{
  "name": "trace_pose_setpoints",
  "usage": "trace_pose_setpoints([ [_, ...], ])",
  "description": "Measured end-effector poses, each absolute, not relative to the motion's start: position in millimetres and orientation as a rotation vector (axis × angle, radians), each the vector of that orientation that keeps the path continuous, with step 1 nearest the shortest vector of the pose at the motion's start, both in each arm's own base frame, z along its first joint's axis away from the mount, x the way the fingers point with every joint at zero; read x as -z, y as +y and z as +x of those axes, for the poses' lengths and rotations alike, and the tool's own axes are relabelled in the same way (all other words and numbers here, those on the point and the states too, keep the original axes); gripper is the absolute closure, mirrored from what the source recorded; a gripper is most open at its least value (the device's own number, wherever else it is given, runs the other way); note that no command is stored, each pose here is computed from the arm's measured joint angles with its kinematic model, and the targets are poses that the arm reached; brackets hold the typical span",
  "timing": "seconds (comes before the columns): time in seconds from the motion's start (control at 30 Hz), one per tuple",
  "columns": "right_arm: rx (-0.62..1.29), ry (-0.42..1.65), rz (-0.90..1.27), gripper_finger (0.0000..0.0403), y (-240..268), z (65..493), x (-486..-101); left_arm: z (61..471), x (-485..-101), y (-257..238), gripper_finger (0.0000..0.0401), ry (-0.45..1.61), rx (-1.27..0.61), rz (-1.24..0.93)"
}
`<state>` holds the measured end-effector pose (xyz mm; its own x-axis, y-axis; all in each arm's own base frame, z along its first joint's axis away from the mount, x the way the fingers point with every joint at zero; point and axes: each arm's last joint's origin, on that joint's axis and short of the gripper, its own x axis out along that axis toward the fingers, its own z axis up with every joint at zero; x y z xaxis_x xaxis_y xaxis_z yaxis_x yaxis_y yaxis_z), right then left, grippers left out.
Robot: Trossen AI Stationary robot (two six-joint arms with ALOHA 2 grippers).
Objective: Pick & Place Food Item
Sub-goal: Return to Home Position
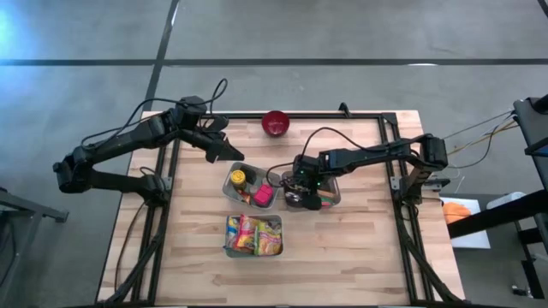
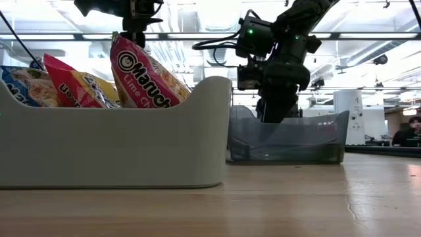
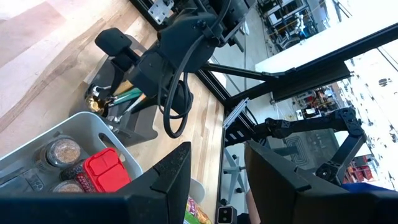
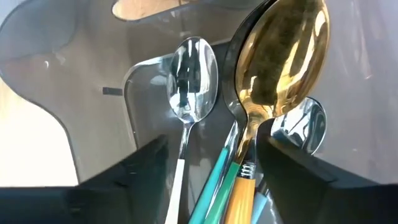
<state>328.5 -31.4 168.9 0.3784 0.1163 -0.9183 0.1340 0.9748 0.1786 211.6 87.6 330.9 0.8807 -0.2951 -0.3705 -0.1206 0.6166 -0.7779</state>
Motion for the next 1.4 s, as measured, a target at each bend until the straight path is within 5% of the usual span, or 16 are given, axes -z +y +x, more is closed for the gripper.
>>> trace_pose_setpoints([
  [0.27, 0.036, 1.163, 0.272, 0.0063, -31.5, 329.2, -179.4, 211.6, -330.9, 87.6, 0.0249, 0.500, 0.105, -0.911],
  [0.5, 0.011, 1.125, 0.218, 0.0048, -30.9, 321.7, -221.3, 211.6, -330.9, 87.6, 0.0249, 0.501, 0.105, -0.911],
  [0.73, 0.021, 1.035, 0.214, 0.0126, -20.9, 300.4, -267.0, 211.6, -330.9, 87.7, 0.0249, 0.500, 0.105, -0.911],
  [1.1, 0.053, 0.983, 0.278, 0.0380, -0.5, 270.7, -287.3, 211.6, -330.9, 87.7, 0.0249, 0.500, 0.105, -0.912],
  [1.4, 0.037, 0.955, 0.440, 0.0383, 4.3, 267.8, -299.7, 211.5, -331.0, 87.6, 0.0249, 0.500, 0.104, -0.913],
])
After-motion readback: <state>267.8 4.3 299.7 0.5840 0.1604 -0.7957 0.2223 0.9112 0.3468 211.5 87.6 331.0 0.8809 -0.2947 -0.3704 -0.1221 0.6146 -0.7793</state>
